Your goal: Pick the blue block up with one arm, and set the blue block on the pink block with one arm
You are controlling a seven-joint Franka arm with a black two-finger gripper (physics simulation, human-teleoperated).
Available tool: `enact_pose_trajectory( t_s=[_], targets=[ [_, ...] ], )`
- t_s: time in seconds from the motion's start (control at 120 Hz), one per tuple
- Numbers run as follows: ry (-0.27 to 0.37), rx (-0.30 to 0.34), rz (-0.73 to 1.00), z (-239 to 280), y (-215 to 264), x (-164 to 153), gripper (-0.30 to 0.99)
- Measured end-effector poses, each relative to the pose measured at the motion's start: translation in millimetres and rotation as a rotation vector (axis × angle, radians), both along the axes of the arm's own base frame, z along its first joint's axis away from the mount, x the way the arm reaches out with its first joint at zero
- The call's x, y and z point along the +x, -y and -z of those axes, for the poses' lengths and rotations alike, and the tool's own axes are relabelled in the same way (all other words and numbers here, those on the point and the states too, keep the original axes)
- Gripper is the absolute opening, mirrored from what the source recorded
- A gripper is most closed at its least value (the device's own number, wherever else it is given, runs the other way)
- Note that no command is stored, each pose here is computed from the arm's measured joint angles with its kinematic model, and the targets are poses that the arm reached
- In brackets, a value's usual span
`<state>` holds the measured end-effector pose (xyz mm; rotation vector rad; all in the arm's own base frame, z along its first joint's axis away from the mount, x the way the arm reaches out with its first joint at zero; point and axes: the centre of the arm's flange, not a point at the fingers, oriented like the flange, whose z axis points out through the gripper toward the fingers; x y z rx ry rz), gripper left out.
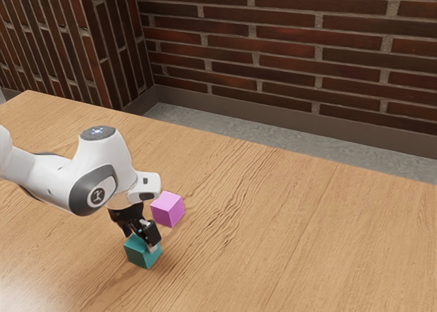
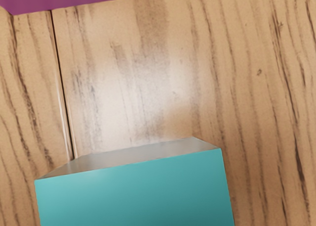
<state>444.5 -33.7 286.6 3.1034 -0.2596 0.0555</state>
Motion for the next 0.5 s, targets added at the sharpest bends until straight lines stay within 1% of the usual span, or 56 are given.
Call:
enact_pose_trajectory(
  t_s=[0.5],
  targets=[
    [-0.013,-0.005,0.003,10.1,-1.2,4.9,0.69]
  ],
)
